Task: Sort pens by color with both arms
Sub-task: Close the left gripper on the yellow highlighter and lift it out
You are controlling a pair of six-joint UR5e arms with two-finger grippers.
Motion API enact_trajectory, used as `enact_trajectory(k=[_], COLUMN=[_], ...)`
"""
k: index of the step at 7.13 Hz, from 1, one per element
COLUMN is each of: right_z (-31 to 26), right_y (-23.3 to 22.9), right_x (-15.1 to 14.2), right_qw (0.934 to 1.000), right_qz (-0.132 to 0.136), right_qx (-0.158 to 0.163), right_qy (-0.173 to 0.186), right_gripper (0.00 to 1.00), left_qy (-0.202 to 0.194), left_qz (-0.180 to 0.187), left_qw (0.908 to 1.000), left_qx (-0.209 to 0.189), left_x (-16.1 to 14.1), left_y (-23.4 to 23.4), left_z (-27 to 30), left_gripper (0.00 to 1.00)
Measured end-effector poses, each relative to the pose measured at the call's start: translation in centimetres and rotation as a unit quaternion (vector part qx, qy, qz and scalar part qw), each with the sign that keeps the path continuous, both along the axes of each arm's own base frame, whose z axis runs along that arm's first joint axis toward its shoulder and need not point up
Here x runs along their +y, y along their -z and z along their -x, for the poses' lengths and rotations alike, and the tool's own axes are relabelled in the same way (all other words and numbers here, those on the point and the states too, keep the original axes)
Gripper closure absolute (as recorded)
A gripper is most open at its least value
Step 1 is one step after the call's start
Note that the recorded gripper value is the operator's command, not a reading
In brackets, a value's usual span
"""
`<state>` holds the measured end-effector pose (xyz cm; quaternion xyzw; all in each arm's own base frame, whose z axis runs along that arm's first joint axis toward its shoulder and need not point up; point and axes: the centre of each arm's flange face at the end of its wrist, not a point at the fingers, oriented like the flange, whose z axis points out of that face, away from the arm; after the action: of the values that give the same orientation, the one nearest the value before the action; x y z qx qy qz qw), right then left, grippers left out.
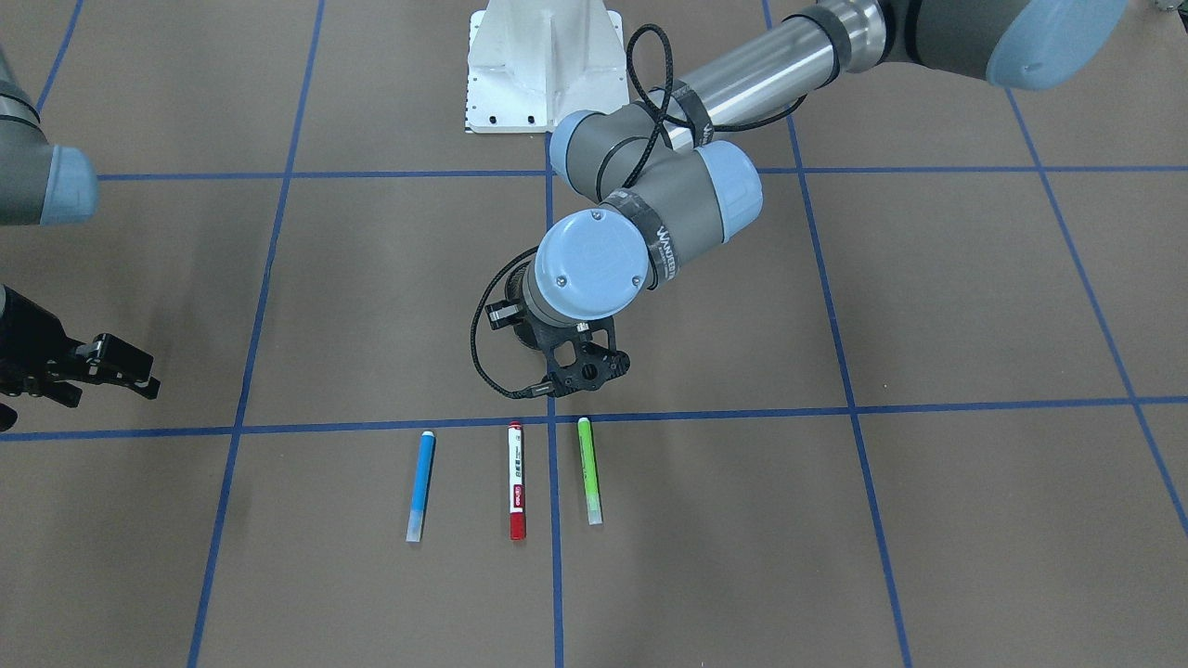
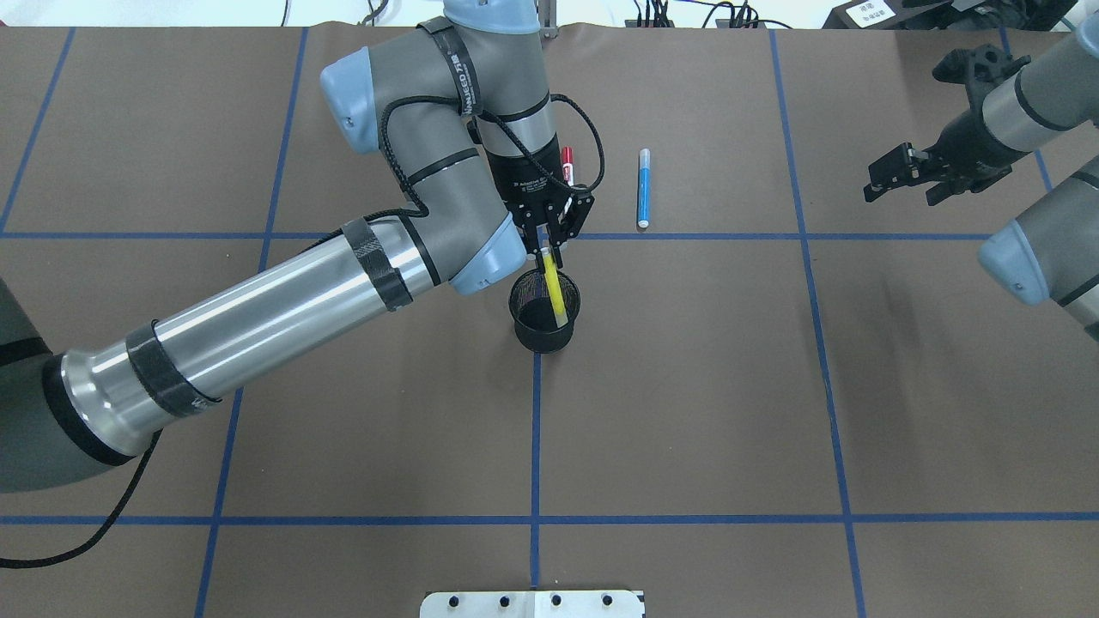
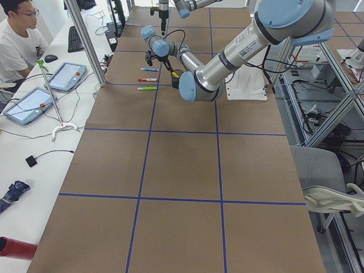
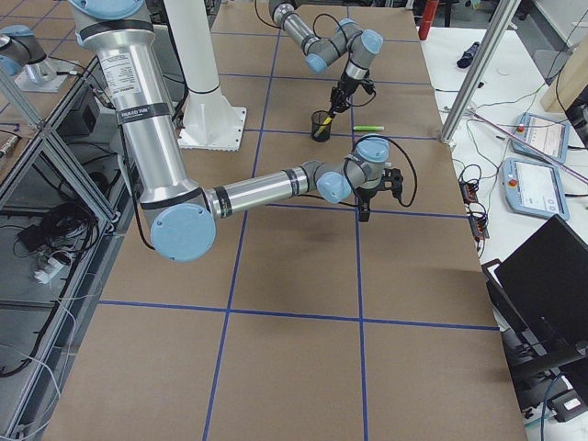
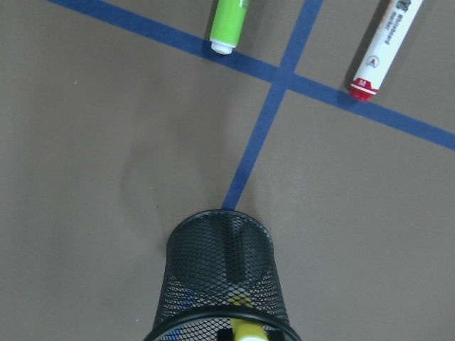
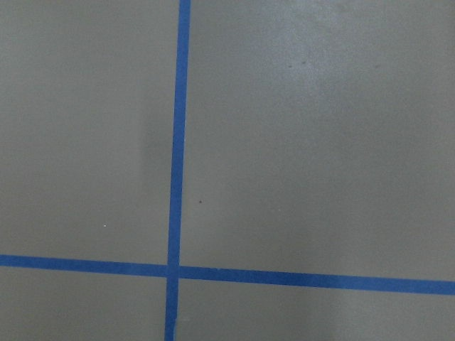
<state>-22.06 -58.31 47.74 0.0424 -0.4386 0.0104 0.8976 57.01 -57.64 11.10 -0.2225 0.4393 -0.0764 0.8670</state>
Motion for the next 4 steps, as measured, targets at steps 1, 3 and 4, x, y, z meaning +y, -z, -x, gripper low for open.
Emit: enact_trajectory(k=[1, 3, 4], right_z=[0.0, 0.0, -0.1], right_y=[0.1, 0.2, 0.2], right_x=[0.0, 0.0, 0.0], right_qw=[1.0, 1.0, 1.0], right_qz=[0.0, -0.001, -0.002], right_qx=[-0.001, 0.0, 0.0], right_qy=[0.0, -0.002, -0.003], right_gripper=[0.0, 0.0, 0.0], left_qy=[0.012, 0.044, 0.065], left_qz=[-0.01, -0.041, -0.063], left_qw=[0.9998, 0.9975, 0.9945], left_qx=[0.009, 0.038, 0.053], left_x=[-0.3, -0.6, -0.7], left_y=[1.4, 3.8, 4.7], left_z=[1.9, 8.4, 12.2], left_gripper=[1.0, 1.0, 1.0])
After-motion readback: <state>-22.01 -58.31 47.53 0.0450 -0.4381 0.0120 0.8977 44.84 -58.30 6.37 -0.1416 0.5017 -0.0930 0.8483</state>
